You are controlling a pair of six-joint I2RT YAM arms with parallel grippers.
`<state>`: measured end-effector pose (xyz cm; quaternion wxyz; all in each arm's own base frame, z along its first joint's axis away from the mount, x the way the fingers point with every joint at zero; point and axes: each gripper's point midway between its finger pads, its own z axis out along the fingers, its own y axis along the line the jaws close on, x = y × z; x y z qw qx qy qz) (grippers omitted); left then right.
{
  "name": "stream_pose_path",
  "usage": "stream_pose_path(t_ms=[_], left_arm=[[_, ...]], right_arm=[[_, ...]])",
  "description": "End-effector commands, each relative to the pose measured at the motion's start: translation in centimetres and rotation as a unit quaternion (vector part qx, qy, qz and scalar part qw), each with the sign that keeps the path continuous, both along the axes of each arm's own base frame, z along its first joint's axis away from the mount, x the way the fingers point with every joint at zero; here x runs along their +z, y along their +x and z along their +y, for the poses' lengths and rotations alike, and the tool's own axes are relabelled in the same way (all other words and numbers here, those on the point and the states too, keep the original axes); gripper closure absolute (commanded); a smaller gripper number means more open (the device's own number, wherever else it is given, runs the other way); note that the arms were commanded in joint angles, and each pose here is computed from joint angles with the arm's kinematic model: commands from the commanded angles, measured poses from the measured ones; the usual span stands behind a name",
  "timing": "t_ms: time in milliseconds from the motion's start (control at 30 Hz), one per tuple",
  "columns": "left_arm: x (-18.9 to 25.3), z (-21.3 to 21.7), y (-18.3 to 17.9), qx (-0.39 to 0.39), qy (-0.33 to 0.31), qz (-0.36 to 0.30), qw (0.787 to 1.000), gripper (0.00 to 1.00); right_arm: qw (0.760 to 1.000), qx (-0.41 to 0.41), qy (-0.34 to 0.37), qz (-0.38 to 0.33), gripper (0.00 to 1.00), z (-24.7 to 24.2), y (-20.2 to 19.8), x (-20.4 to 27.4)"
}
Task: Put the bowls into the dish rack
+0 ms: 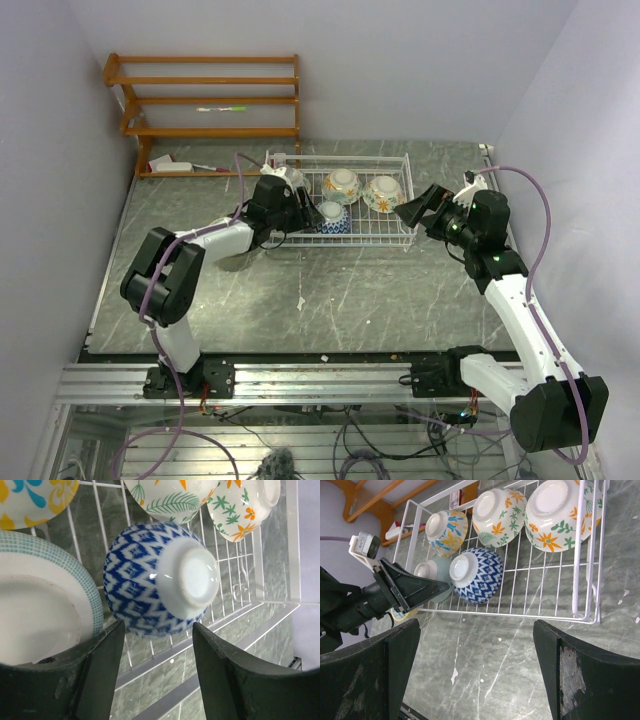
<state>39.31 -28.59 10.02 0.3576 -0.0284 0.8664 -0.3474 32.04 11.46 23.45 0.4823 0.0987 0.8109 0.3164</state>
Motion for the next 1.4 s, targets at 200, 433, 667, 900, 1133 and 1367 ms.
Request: stream_pose_path(t_ms=[200, 433, 667, 900, 1133, 1367], left_arm=[[0.8, 3.5, 0.5, 0.04, 0.075, -0.004, 0.996, 0.31], [5.9, 2.6, 0.7, 0.012, 0.052, -0.057, 0.997, 0.18], [13.9, 2.1, 0.0, -0.021, 0.022, -0.142, 0.989, 0.13], [17.5, 9.0, -1.4, 0.087, 0.113, -0.181, 0.973, 0.13], [15.5, 20.5, -3.8, 0.273, 0.149, -0.118, 0.943, 0.15], [7.5, 23.9, -6.2, 0.323, 0.149, -0.028, 0.934, 0.19]], right_arm=[[1.0, 0.0, 0.007, -0.012, 0.04, 0.0, 0.2, 0.4], [1.0, 0.001, 0.005, -0.018, 0.04, 0.0, 0.2, 1.0], [1.0, 0.005, 0.007, -0.018, 0.04, 0.1, 0.1, 1.0], [1.0, 0.017, 0.008, -0.013, 0.04, 0.5, 0.1, 0.7], [0.999, 0.038, 0.016, -0.011, 0.04, 1.2, -0.1, 0.4], [0.998, 0.053, 0.028, -0.006, 0.04, 1.7, -0.4, 0.0]])
